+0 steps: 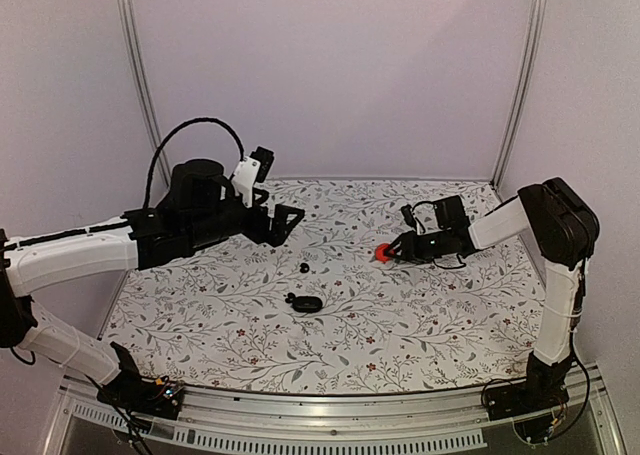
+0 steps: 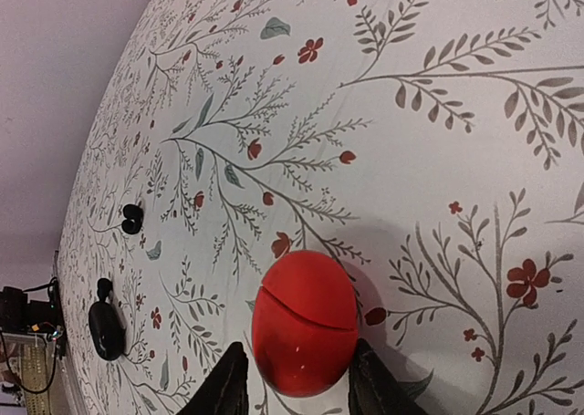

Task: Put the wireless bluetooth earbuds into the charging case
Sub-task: Place the charging case with the earbuds at the center of the board.

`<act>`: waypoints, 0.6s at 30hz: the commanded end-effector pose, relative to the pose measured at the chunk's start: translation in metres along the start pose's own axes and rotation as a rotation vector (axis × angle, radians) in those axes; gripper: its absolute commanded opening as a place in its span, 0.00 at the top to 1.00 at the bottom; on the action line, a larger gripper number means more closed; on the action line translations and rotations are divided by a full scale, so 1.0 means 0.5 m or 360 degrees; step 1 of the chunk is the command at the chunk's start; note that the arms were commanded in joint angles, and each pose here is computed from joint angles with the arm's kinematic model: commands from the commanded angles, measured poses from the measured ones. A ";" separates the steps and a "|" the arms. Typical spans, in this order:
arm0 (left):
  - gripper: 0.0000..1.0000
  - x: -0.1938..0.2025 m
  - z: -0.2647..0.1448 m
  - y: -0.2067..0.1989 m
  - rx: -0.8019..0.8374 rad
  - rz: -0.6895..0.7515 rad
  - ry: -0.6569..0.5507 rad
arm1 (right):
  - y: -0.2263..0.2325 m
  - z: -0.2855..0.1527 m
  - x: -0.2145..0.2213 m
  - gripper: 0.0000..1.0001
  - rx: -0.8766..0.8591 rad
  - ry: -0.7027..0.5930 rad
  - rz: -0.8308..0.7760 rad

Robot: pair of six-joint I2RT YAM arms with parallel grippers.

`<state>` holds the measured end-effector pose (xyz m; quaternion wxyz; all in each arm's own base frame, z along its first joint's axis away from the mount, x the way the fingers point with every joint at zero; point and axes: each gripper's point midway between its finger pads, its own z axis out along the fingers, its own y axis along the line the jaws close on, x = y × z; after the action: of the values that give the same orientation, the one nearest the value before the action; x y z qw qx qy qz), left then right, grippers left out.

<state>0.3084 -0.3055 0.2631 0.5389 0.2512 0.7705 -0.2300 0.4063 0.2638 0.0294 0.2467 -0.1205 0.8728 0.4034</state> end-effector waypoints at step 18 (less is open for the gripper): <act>0.00 0.106 -0.047 -0.003 0.0341 0.0007 0.0314 | -0.005 -0.177 -0.129 0.15 0.0432 -0.0289 -0.0208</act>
<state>0.3043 -0.2763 0.2511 0.4976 0.2507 0.7883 -0.2612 0.4289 0.2099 0.0588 0.2993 -0.0923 0.8960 0.3149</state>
